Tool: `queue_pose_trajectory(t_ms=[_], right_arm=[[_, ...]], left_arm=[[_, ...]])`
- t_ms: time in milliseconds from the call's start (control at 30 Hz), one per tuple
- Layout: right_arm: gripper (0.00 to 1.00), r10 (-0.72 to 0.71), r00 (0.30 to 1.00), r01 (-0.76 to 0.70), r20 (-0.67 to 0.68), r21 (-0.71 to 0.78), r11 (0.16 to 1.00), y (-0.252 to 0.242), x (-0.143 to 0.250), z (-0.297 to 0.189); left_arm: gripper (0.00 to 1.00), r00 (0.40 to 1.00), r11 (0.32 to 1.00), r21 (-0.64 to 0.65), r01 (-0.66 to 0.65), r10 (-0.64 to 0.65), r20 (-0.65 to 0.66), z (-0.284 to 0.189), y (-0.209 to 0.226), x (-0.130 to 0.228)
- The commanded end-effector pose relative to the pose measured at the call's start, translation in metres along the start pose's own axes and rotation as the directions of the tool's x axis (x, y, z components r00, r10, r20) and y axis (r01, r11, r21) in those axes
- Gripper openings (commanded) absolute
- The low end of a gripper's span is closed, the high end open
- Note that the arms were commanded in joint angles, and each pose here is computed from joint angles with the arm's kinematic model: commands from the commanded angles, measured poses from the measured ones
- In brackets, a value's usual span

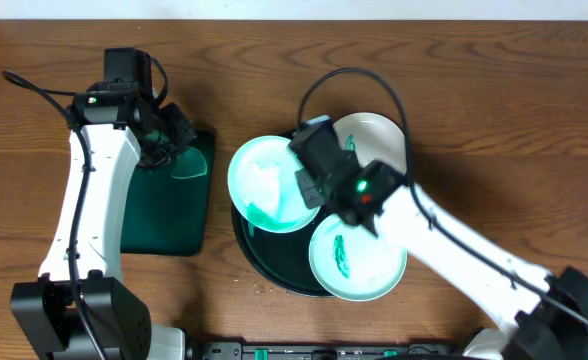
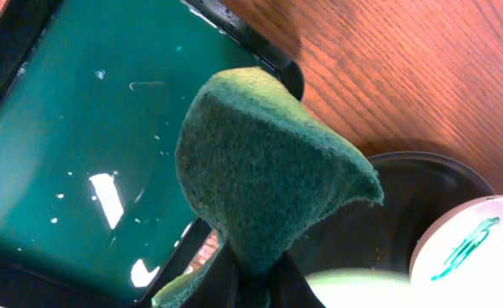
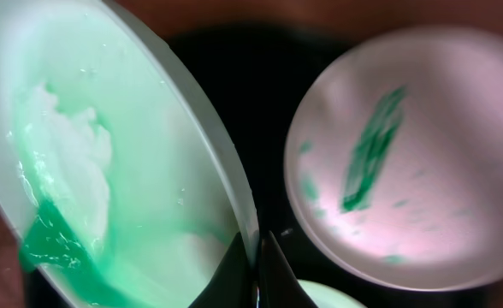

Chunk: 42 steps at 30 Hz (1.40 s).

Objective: Clean dirty plates on tray and stack at the side

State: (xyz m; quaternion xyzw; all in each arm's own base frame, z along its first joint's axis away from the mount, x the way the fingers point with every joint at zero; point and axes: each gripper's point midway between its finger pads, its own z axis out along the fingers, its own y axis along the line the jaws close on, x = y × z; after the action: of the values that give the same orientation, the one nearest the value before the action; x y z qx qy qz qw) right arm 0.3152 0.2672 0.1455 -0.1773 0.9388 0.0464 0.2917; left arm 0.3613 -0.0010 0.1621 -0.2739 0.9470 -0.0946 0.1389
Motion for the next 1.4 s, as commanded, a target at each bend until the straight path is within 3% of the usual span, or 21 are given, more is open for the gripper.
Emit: queue_pose_trajectory(t_ms=[0,167,433,633,833,933,1000,1100,1133,1200,1267,1367], right_arm=[[0.01,-0.201,0.969,0.146,0.143,0.321,0.936,-0.018,-0.022,-0.032],[0.01,-0.356,0.900,0.158,0.251,0.575,0.803,-0.010,-0.034,-0.076],[0.01,-0.487,0.836,0.173,0.254,0.719,0.673,-0.004,-0.040,-0.109],[0.01,-0.463,0.852,0.216,0.245,0.641,0.737,0.005,-0.034,-0.093],[0.01,-0.414,0.893,0.308,0.174,0.435,0.846,0.019,-0.016,-0.060],[0.01,-0.316,0.940,0.257,0.133,0.333,0.907,0.019,-0.001,-0.046],[0.01,-0.291,0.949,0.232,0.119,0.359,0.904,0.004,-0.004,-0.043],[0.01,-0.366,0.918,0.237,0.154,0.527,0.816,-0.023,-0.030,-0.057],[0.01,-0.451,0.874,0.224,0.180,0.675,0.703,-0.035,-0.056,-0.079],[0.01,-0.481,0.850,0.147,0.213,0.782,0.606,-0.042,-0.077,-0.105],[0.01,-0.513,0.831,0.143,0.213,0.810,0.568,-0.037,-0.087,-0.116],[0.01,-0.535,0.818,0.175,0.213,0.793,0.583,-0.027,-0.086,-0.114]], left_arm=[[0.07,1.000,1.000,-0.019,-0.018,0.018,0.011,-0.001,0.005,-0.003],[0.07,1.000,0.999,-0.044,-0.016,0.017,0.019,0.000,0.009,-0.004],[0.07,1.000,0.999,-0.046,-0.016,0.017,0.015,0.000,0.010,-0.003],[0.07,1.000,0.999,-0.049,-0.016,0.016,0.009,0.002,0.011,-0.002],[0.07,1.000,0.999,-0.051,-0.015,0.016,0.006,0.002,0.011,-0.001],[0.07,1.000,0.999,-0.051,-0.015,0.016,0.006,0.002,0.011,-0.001],[0.07,1.000,0.999,-0.051,-0.015,0.016,0.006,0.002,0.011,-0.001],[0.07,1.000,0.999,-0.047,-0.016,0.016,0.014,0.002,0.010,-0.003],[0.07,1.000,0.999,-0.045,-0.016,0.017,0.017,0.002,0.010,-0.004],[0.07,1.000,0.999,-0.051,-0.017,0.017,0.008,0.002,0.011,-0.001],[0.07,1.000,0.998,-0.061,-0.031,0.031,-0.002,0.002,0.014,0.001],[0.07,0.999,0.997,-0.063,-0.033,0.033,-0.001,0.002,0.014,0.001]])
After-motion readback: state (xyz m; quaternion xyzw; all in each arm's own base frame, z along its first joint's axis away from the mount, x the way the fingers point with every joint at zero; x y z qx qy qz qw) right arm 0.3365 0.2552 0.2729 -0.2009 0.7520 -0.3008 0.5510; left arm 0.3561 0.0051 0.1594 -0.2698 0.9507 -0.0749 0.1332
